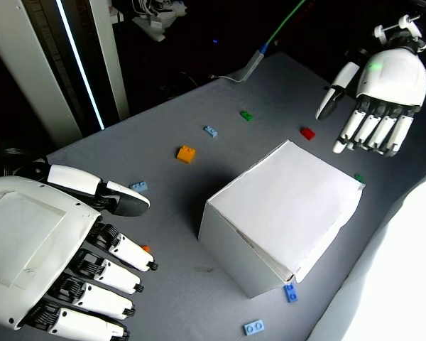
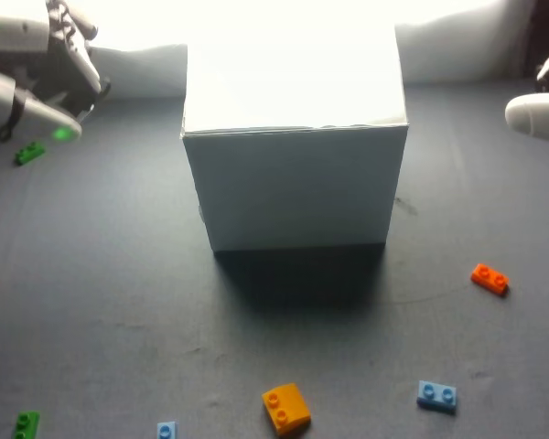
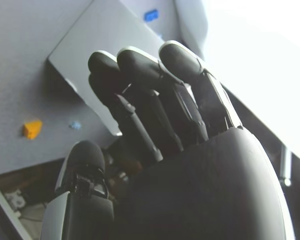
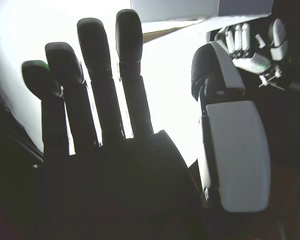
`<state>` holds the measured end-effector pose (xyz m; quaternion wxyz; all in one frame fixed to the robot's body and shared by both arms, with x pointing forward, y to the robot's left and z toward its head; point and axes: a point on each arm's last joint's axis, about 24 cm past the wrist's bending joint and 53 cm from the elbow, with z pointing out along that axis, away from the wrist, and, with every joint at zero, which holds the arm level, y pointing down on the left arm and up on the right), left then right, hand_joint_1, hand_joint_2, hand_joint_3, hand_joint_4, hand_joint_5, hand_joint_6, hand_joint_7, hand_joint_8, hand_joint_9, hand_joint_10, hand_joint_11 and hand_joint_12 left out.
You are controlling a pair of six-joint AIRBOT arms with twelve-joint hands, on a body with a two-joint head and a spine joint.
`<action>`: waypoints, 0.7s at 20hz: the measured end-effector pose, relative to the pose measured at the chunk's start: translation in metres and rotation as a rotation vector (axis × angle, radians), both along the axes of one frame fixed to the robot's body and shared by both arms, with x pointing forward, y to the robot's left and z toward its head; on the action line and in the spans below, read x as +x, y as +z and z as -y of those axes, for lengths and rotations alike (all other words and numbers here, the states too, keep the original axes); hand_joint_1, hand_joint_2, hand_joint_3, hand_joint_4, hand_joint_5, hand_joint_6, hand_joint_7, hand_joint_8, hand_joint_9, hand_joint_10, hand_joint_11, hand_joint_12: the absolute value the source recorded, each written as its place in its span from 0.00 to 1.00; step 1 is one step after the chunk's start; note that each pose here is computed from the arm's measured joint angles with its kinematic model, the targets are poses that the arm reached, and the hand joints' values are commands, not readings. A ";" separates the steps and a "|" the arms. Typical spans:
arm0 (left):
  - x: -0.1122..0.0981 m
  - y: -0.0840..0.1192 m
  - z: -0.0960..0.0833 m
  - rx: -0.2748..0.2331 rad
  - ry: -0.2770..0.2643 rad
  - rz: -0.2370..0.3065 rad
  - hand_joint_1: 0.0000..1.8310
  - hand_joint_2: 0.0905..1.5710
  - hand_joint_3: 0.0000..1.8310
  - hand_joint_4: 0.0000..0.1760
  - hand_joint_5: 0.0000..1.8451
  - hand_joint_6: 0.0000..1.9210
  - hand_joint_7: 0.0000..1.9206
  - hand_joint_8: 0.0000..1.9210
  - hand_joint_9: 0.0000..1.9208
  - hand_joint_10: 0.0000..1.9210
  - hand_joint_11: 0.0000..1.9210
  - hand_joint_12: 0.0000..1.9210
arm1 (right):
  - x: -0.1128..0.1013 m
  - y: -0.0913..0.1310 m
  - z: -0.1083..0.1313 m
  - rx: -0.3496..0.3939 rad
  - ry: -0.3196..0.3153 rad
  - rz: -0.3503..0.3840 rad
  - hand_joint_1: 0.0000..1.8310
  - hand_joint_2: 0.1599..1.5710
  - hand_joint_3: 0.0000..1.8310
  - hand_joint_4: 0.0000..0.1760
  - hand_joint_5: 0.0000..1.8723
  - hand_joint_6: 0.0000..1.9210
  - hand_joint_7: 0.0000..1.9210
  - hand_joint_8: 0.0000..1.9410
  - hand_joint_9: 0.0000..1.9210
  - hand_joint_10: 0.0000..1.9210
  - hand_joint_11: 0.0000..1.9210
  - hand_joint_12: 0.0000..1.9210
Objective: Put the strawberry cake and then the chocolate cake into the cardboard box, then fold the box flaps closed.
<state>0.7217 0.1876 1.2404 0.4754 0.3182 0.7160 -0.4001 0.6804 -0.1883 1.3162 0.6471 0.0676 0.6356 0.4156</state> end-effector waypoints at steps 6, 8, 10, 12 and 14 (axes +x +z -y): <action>-0.022 -0.021 0.007 0.029 -0.055 -0.030 0.13 0.93 0.00 0.00 0.51 0.90 0.59 0.89 0.59 0.97 0.48 1.00 | -0.003 -0.003 -0.006 -0.028 0.014 0.004 0.01 0.83 0.01 1.00 0.72 0.95 0.80 1.00 0.84 1.00 0.84 1.00; -0.025 -0.021 0.008 0.027 -0.064 -0.027 0.12 0.93 0.00 0.00 0.51 0.91 0.58 0.88 0.58 0.96 0.48 0.99 | -0.005 -0.004 -0.009 -0.052 0.023 0.014 0.02 0.84 0.01 1.00 0.72 0.97 0.81 1.00 0.85 1.00 0.86 1.00; -0.024 -0.022 0.006 0.034 -0.061 -0.023 0.13 0.93 0.00 0.00 0.51 0.90 0.58 0.87 0.56 0.95 0.46 1.00 | -0.006 -0.007 -0.012 -0.074 0.031 0.011 0.03 0.84 0.01 1.00 0.71 0.96 0.81 1.00 0.84 1.00 0.85 1.00; -0.022 -0.022 0.001 0.040 -0.052 -0.009 0.13 0.93 0.00 0.00 0.50 0.90 0.57 0.87 0.55 0.97 0.46 1.00 | -0.007 -0.012 -0.018 -0.110 0.046 0.010 0.03 0.83 0.00 1.00 0.70 0.94 0.79 1.00 0.83 1.00 0.84 1.00; -0.023 -0.026 0.001 0.049 -0.057 -0.005 0.12 0.94 0.00 0.00 0.50 0.93 0.56 0.88 0.55 0.97 0.46 1.00 | -0.011 -0.019 -0.030 -0.188 0.079 0.028 0.04 0.83 0.00 1.00 0.71 0.93 0.79 1.00 0.83 1.00 0.83 1.00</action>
